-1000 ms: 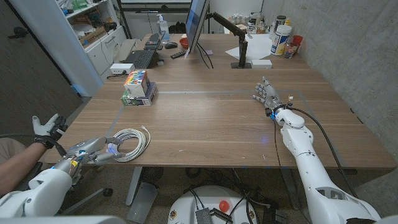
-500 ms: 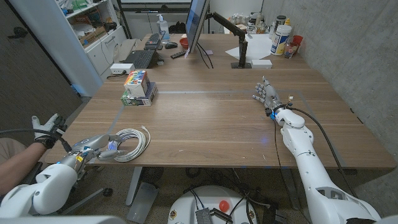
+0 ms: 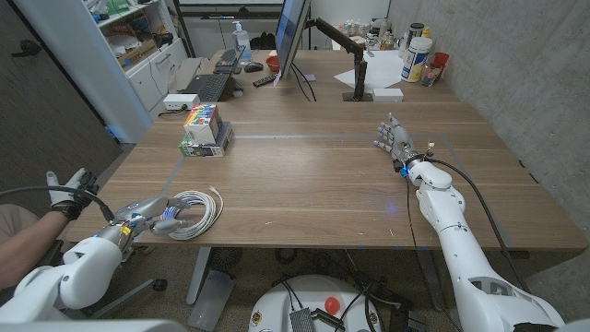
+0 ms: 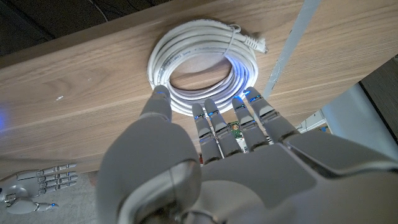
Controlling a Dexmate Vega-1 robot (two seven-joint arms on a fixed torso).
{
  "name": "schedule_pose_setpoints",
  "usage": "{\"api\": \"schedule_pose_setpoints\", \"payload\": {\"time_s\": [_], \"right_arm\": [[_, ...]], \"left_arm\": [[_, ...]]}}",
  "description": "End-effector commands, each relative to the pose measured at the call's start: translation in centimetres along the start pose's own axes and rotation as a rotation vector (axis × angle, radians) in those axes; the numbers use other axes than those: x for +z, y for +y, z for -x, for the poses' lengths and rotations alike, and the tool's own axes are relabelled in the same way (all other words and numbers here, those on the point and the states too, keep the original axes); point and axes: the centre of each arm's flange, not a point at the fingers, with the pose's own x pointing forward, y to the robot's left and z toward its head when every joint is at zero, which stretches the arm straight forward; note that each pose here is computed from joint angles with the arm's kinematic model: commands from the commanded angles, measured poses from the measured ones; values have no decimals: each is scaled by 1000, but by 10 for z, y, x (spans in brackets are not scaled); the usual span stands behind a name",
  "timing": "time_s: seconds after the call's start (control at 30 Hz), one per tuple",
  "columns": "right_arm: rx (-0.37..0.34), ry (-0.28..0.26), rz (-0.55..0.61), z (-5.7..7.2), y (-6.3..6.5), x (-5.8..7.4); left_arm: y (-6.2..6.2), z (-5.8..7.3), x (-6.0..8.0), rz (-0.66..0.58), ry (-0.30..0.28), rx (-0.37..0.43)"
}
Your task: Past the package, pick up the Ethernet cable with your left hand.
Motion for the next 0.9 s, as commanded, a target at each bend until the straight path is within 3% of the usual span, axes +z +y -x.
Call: {"api": "schedule_pose_setpoints", "payload": {"time_s": [0.03,0.5,0.9], "right_arm": [[15,1,-1,-1,3,0],[22,-4,-6,-1,4,1],[29,-10,-6,-1,4,2]], "left_arm": [[-2,-5,7,-1,-16,13],[-7,-9,13,-9,-25,6],[-12,-4,15,-23,-29,8]]}}
